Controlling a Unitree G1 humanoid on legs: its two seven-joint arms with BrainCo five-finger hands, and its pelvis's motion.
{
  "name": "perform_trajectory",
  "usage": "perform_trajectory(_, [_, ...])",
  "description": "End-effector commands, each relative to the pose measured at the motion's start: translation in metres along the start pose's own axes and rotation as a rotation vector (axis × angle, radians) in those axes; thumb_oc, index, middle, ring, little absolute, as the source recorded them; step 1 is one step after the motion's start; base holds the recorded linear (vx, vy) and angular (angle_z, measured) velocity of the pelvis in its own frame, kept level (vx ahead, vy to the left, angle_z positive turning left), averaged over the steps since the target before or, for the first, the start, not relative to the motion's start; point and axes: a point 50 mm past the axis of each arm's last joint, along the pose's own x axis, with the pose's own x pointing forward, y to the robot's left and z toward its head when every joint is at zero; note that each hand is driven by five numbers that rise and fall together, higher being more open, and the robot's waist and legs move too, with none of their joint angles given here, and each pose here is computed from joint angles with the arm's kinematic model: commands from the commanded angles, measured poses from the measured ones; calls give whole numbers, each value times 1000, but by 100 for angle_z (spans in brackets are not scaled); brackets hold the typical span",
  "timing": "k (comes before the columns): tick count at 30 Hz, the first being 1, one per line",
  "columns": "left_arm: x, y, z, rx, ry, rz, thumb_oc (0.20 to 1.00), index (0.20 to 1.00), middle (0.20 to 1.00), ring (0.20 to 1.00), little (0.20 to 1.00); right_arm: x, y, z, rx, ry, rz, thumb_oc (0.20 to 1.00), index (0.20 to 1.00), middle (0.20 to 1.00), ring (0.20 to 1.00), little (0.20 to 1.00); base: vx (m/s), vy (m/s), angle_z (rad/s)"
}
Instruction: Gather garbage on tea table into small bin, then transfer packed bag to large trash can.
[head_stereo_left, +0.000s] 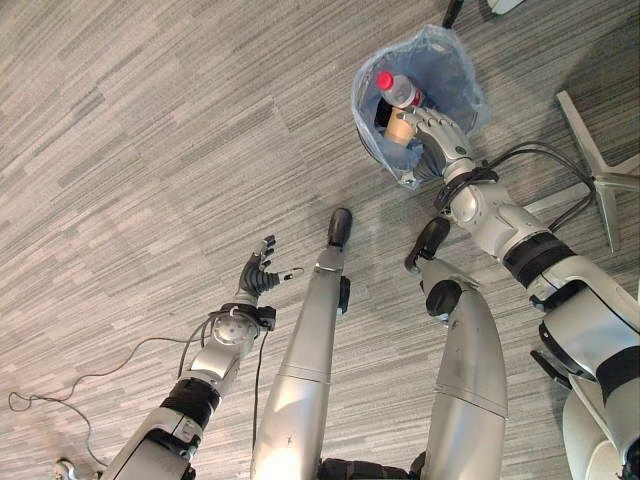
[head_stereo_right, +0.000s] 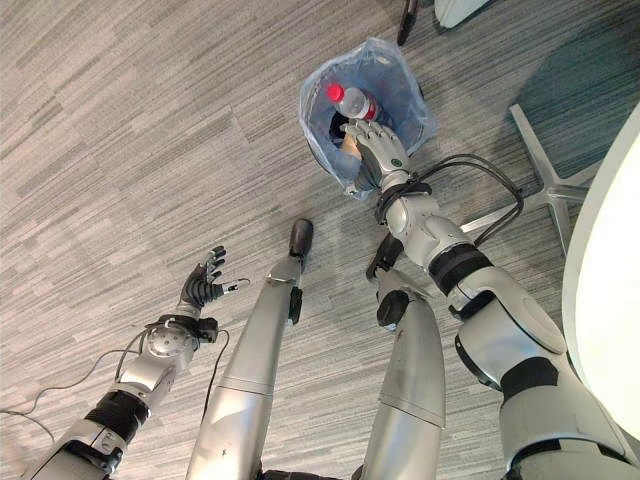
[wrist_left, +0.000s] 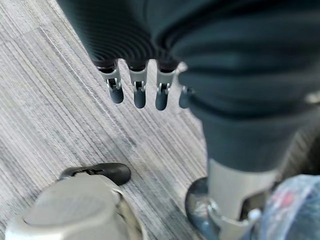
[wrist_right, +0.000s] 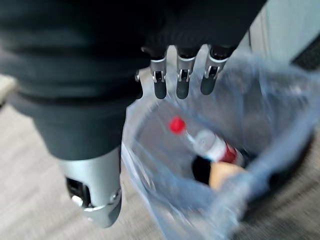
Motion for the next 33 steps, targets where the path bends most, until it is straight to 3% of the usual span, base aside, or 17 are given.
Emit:
perform_trajectory(1, [-17, 10, -14, -25, 15, 22, 1000, 1000, 1000, 1000, 1000, 0, 8, 3, -95, -22, 39, 1000, 1000, 1000, 1000, 1000, 21, -56, 8])
perform_trajectory(4, [-15, 9, -11, -23, 9, 14, 1000, 1000, 1000, 1000, 1000, -2, 24, -3, -137, 35, 114, 1000, 1000, 1000, 1000, 1000, 13, -37, 15])
perform_trajectory(5, [-15, 8, -11, -20, 8, 12, 1000, 1000, 1000, 1000, 1000, -3, 29, -2, -119, 41, 125, 520, 520, 520, 520, 520, 8, -24, 17])
perform_trajectory(6, [-14, 8, -11, -15, 8, 12, 1000, 1000, 1000, 1000, 1000, -4, 31, 0, -111, 41, 129, 200, 200, 200, 200, 200, 5, -32, 12])
perform_trajectory(20, [-11, 6, -12, -49, 23, 43, 1000, 1000, 1000, 1000, 1000, -7, 12, 19, 238, -9, -49, 200, 200, 200, 200, 200, -22, -19, -3])
perform_trajectory(28, [-22, 15, -35, -23, 115, 63, 1000, 1000, 1000, 1000, 1000, -47, 36, 49, 638, -108, -23, 200, 200, 200, 200, 200, -16, -40, -2])
perform_trajectory(33, [-38, 17, -54, -49, 187, 69, 1000, 1000, 1000, 1000, 1000, -85, 62, 65, 1036, -98, 70, 200, 200, 200, 200, 200, 48, 30, -6])
